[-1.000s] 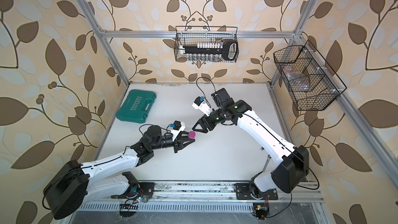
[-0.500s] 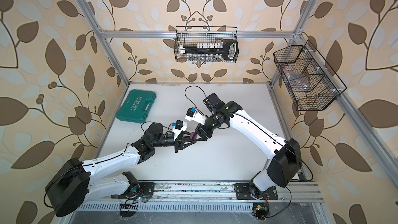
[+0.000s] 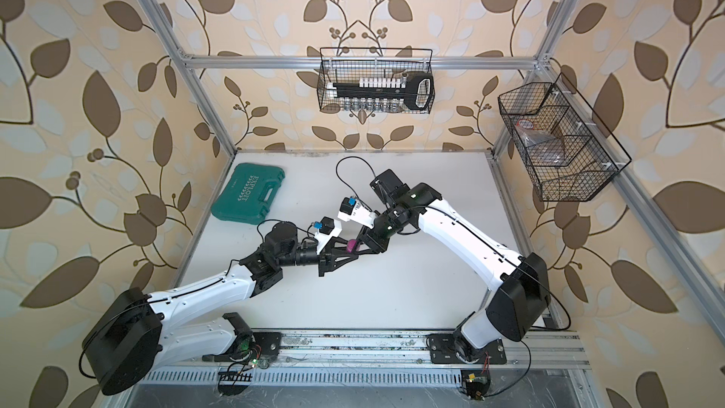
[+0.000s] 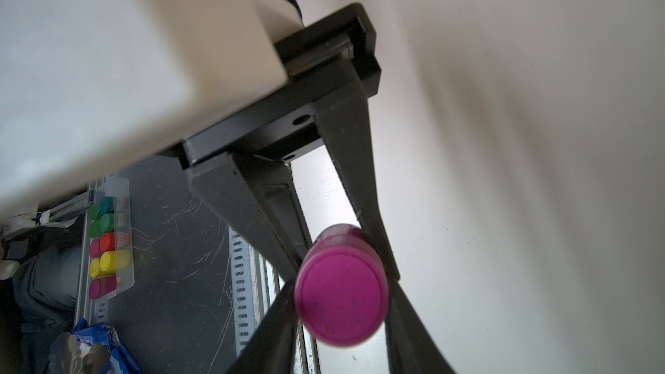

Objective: Close the paint jar lid
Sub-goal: Screw the lid onto the paint jar.

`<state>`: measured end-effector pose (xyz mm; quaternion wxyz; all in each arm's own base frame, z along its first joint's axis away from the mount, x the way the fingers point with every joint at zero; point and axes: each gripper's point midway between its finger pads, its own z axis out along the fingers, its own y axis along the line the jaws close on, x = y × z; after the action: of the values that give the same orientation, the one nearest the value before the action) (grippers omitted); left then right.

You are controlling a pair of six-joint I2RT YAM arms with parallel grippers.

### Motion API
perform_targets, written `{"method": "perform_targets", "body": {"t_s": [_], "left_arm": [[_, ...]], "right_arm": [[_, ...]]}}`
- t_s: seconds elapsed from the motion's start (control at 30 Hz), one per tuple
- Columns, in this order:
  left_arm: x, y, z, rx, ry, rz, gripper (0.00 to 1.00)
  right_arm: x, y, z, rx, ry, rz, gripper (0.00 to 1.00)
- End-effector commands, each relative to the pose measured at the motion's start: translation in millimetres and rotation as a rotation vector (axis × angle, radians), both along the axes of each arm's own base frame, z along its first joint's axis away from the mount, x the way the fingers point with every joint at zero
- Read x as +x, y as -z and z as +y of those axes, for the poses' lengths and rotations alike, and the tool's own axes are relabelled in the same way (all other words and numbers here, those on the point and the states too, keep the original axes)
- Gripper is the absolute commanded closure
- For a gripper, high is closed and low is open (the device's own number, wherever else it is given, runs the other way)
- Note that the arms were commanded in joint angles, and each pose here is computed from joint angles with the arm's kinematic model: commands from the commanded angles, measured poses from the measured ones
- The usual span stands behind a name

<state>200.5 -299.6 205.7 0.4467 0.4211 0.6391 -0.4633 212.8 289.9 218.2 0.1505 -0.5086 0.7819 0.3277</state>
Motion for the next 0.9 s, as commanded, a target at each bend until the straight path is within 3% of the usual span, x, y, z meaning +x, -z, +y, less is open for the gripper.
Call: {"method": "perform_targets", "body": {"t_s": [0.0,0.17,0.3,0.7,0.87], "left_arm": [[1.3,-17.7,-2.1,-0.025,0.020,-0.049,1.00],[1.0,-15.6,-2.0,-0.020,0.021,-0.045,1.00],[1.7,-15.6,-1.8,-0.020,0.017,-0.047,1.00],[3.0,-16.6,-1.6,-0.016,0.012,-0.051,1.00],[2.8,-16.9,-1.7,-0.016,0.012,-0.052,1.00]], "right_arm": [[0.9,-9.8,5.8,0.010,-0.008,0.002,0.55],[2.0,-12.3,6.2,0.005,0.000,0.010,0.54],[0.2,-10.4,6.0,0.004,-0.003,0.022,0.61],[-1.9,-3.6,6.6,-0.002,-0.011,0.046,0.57],[-2.2,-2.9,6.6,0.001,-0.015,0.043,0.66]]}}
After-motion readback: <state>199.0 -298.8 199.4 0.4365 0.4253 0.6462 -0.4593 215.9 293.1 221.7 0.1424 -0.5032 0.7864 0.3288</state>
